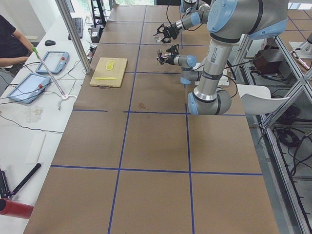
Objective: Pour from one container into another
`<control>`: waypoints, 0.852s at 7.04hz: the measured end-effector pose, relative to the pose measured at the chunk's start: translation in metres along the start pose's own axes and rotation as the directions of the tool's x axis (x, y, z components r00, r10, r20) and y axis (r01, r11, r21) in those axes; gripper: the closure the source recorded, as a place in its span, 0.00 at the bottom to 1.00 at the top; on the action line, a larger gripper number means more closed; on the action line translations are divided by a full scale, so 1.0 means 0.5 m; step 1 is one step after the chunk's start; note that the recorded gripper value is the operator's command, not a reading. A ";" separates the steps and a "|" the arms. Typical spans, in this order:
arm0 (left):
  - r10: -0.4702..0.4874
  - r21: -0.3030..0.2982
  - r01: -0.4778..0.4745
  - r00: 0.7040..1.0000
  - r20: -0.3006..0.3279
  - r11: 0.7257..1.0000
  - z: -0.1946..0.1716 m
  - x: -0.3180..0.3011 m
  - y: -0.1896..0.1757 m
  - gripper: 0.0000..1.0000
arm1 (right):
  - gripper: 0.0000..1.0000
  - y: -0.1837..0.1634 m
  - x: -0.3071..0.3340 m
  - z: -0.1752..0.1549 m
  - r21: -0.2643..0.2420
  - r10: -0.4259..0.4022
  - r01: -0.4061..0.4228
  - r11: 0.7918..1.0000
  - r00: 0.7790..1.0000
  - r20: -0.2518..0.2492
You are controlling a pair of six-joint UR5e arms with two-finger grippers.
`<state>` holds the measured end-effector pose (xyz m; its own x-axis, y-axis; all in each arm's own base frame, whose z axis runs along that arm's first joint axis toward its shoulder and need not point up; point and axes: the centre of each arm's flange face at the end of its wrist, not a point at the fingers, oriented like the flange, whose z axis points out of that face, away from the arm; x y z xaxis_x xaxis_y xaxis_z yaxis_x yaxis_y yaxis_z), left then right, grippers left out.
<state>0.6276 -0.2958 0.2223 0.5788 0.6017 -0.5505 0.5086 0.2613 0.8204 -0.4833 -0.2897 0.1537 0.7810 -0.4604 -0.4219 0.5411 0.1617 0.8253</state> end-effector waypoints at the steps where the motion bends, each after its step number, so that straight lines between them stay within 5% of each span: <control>1: 0.000 0.000 0.000 1.000 0.000 1.000 0.000 0.000 0.000 1.00 | 1.00 0.000 -0.001 0.000 -0.003 -0.010 0.010 1.000 1.000 -0.002; 6: -0.005 0.005 0.005 1.000 -0.004 1.000 0.005 0.009 -0.008 1.00 | 1.00 -0.001 -0.003 0.001 -0.005 -0.049 0.048 0.999 0.999 -0.006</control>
<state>0.6295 -0.2960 0.2161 0.5734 0.6033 -0.5542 0.5146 0.2611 0.8167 -0.4850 -0.2893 0.1541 0.7557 -0.4625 -0.4637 0.5799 0.1437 0.8019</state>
